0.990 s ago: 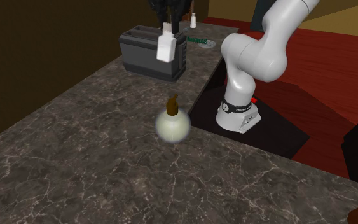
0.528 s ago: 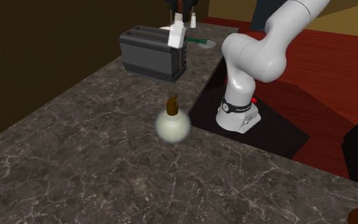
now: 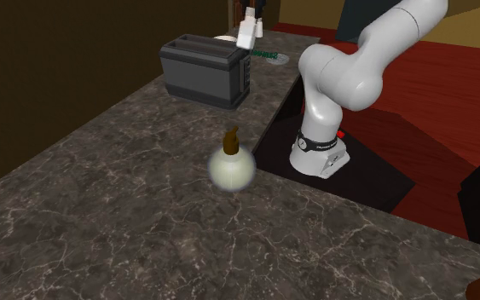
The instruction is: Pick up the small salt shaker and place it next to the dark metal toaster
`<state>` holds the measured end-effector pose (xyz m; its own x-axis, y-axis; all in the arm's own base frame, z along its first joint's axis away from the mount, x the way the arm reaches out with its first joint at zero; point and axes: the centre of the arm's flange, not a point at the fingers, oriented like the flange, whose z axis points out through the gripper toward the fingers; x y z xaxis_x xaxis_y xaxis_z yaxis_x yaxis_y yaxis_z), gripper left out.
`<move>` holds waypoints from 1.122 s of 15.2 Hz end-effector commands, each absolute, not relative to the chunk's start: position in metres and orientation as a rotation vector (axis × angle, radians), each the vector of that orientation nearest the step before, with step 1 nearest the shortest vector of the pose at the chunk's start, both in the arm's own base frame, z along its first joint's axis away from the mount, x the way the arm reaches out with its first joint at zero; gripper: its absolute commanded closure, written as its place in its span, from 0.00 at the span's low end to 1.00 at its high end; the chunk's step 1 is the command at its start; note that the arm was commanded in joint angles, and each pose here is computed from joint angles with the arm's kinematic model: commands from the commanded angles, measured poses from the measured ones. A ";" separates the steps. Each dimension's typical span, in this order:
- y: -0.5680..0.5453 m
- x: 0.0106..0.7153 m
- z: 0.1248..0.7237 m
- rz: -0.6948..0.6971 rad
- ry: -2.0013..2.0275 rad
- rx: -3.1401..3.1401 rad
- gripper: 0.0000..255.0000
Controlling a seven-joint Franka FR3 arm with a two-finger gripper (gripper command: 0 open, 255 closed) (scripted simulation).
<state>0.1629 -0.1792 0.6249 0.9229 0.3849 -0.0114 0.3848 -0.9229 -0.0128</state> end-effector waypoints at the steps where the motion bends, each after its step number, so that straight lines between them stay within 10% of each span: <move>1: -0.199 0.144 0.627 0.023 -0.616 -3.070 1.00; 17: -0.199 0.144 0.543 0.023 -0.616 -3.070 1.00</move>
